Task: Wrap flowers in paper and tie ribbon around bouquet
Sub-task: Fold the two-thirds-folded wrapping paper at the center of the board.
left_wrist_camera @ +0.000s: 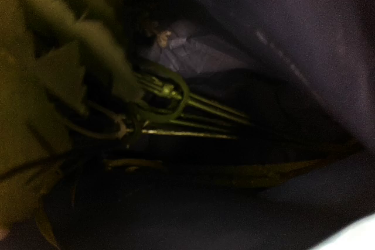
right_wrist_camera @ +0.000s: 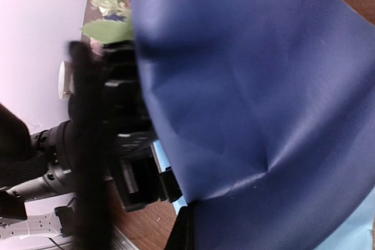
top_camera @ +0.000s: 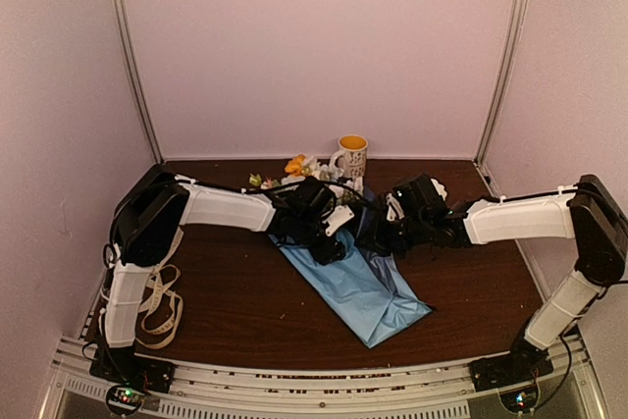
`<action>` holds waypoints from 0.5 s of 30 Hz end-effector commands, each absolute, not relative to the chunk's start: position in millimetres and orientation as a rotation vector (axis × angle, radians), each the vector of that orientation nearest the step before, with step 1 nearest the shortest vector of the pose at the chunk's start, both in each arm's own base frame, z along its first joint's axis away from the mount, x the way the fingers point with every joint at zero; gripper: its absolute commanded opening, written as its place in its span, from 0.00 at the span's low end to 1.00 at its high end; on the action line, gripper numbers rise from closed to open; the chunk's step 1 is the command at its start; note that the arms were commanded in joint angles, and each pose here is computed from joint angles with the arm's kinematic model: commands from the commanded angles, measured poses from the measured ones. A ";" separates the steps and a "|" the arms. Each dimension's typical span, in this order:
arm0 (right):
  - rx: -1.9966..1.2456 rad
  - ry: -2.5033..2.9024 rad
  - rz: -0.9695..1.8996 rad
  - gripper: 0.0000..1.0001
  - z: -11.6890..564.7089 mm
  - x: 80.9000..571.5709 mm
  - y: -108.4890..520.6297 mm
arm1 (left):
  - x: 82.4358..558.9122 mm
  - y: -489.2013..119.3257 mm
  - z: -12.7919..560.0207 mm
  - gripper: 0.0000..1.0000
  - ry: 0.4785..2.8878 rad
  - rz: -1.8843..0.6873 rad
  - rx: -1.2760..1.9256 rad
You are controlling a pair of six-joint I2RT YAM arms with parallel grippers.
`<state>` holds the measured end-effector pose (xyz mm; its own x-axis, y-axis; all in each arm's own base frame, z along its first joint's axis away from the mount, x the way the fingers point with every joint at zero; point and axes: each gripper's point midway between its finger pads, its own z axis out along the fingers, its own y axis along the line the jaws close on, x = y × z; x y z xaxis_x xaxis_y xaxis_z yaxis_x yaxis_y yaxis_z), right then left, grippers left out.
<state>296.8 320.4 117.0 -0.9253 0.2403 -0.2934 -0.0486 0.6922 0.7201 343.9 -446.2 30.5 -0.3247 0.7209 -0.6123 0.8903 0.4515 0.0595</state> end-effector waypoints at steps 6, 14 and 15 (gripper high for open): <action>0.245 2.590 1.059 0.00 74.9 302.2 331.6 | 345.9 -429.7 44.8 0.63 2.149 -0.595 1.253; 0.229 2.645 0.940 0.00 55.9 299.8 325.5 | 355.9 -414.9 86.9 0.65 2.108 -0.694 1.152; 0.215 2.646 0.922 0.00 56.8 299.8 325.6 | 362.9 -408.6 86.4 0.65 2.123 -0.699 1.121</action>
